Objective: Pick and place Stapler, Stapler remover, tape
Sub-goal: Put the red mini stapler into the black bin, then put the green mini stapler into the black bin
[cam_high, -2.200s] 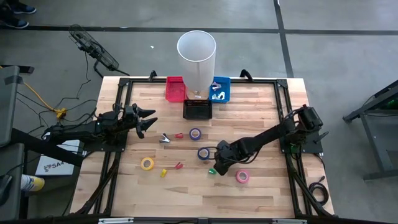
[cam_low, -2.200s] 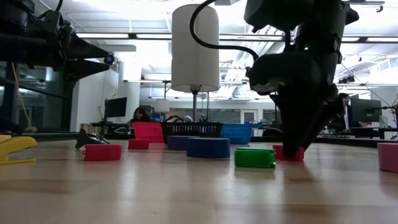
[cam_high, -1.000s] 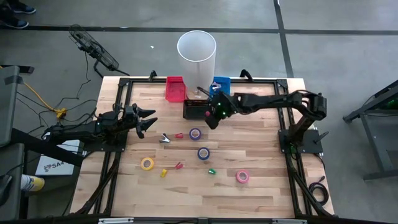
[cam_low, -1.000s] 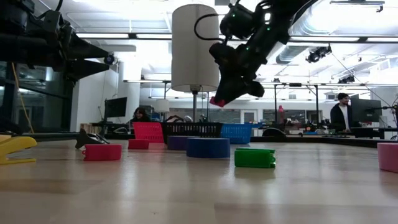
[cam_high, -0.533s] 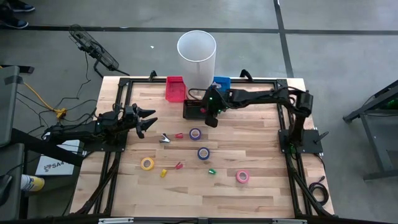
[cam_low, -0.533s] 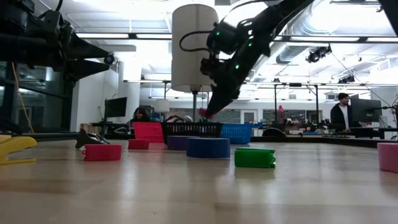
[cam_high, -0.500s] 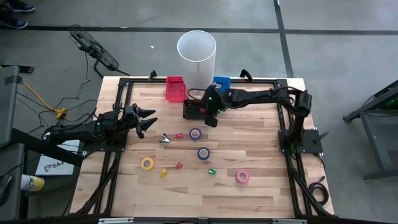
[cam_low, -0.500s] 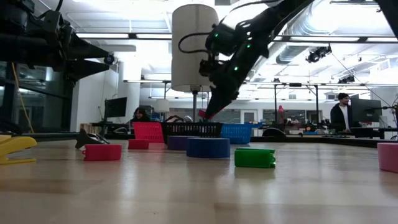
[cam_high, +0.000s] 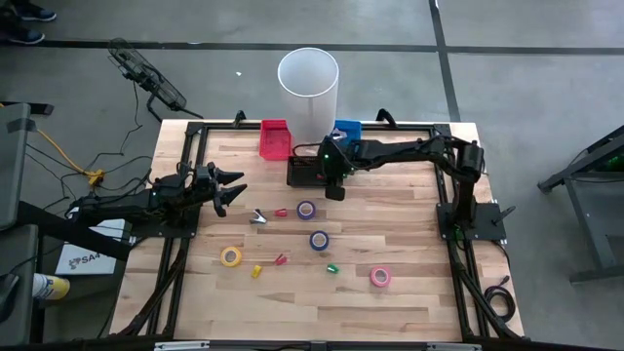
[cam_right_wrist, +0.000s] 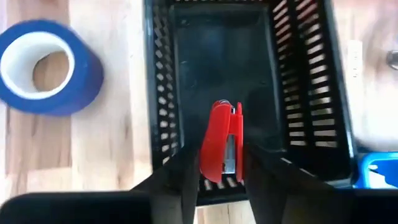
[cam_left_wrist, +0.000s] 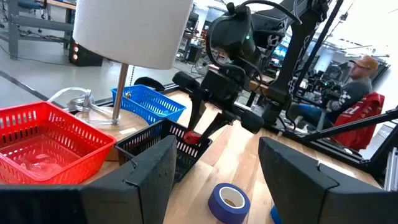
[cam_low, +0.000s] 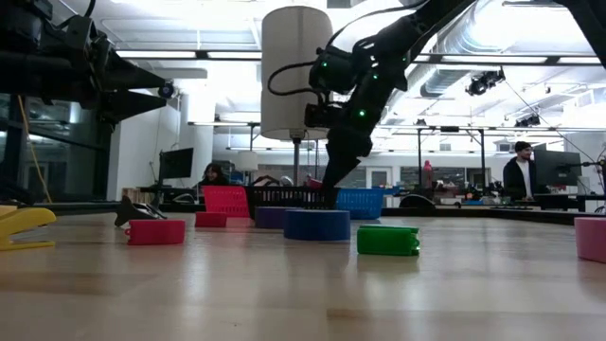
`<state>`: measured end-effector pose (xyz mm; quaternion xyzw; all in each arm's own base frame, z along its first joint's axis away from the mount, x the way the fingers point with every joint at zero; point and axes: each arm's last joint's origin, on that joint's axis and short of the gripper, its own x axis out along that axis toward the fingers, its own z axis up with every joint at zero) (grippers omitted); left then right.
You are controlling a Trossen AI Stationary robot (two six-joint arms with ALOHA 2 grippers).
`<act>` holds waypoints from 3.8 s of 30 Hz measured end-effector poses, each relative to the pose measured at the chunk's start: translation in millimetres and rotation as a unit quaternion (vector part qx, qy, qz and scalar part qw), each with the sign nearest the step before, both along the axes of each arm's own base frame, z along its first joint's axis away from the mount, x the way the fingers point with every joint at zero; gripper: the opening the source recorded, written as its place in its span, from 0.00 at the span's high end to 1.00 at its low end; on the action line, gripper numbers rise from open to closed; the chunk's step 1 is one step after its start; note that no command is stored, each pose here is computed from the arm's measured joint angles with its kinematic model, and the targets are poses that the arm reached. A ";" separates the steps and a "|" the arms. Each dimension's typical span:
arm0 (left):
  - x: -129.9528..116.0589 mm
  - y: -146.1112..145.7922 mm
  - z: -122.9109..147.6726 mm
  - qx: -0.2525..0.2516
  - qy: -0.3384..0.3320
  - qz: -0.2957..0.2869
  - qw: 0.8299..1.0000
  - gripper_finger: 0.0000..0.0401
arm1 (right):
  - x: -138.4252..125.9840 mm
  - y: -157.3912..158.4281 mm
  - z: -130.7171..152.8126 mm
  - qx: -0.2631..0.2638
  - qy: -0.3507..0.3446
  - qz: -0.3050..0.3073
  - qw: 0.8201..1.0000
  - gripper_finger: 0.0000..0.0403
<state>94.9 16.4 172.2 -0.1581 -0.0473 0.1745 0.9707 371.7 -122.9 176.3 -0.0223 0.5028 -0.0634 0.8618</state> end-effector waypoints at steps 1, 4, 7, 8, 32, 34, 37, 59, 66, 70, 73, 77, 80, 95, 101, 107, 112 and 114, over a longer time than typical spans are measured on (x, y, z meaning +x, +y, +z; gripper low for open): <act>0.0 0.0 0.0 0.000 0.000 0.000 1.000 0.44 | -0.3 0.3 -0.2 -0.001 0.003 0.007 1.000 0.71; 0.0 0.0 0.0 0.000 0.000 0.000 1.000 0.44 | -1.1 0.9 -0.7 -0.001 0.008 0.014 1.000 0.66; 0.0 0.0 0.0 0.000 0.000 0.000 1.000 0.44 | -1.1 0.7 -0.7 -0.001 0.008 0.014 1.000 0.61; 0.0 0.0 0.0 0.000 0.000 0.000 1.000 0.44 | -1.2 0.6 -0.7 -0.001 0.008 0.014 1.000 0.59; 0.0 0.0 0.0 0.000 0.000 0.000 1.000 0.44 | -21.0 38.3 35.8 0.110 0.025 -0.095 0.989 0.52; 0.0 0.0 0.0 0.000 0.000 0.000 1.000 0.44 | -20.6 45.8 35.7 0.117 0.031 -0.084 0.989 0.52; 0.0 0.0 0.0 0.000 0.000 0.000 1.000 0.44 | -18.7 58.6 35.4 0.125 0.037 -0.063 0.990 0.52; 0.0 0.0 0.0 0.000 0.000 0.000 1.000 0.44 | -21.8 195.8 34.8 0.149 0.070 0.054 0.985 0.52; 0.0 0.0 0.0 0.000 0.000 0.000 1.000 0.44 | -27.8 228.1 32.7 0.141 0.067 0.049 0.986 0.52; 0.0 0.0 0.0 0.000 0.000 0.000 1.000 0.44 | -31.1 245.5 26.6 0.141 0.070 0.024 0.987 0.52; 0.0 0.0 0.0 0.000 0.000 0.000 1.000 0.44 | -32.2 258.3 25.3 0.148 0.058 0.017 0.987 0.52; 0.0 0.0 0.0 0.000 0.000 0.000 1.000 0.44 | -31.7 269.9 16.9 0.136 0.050 0.000 0.989 0.52; 0.0 0.0 0.0 0.000 0.000 0.000 1.000 0.44 | -29.4 276.1 7.8 0.126 0.044 -0.015 0.991 0.52; 0.0 0.0 0.0 0.000 0.000 0.000 1.000 0.44 | -18.9 284.5 -17.6 0.124 0.032 -0.050 0.990 0.52; 0.0 0.0 0.0 0.000 0.000 0.000 1.000 0.44 | -18.2 284.2 -21.1 0.120 0.035 -0.049 0.991 0.51; 0.0 0.0 0.0 0.000 0.000 0.000 1.000 0.44 | -13.8 287.0 -32.7 0.129 0.038 -0.043 0.990 0.51; 0.0 0.0 0.0 0.000 0.000 0.000 1.000 0.44 | -11.2 288.1 -37.8 0.128 0.035 -0.036 0.990 0.52; 0.0 0.0 0.0 0.000 0.000 0.000 1.000 0.44 | -11.2 287.8 -37.8 0.122 0.034 -0.034 0.991 0.52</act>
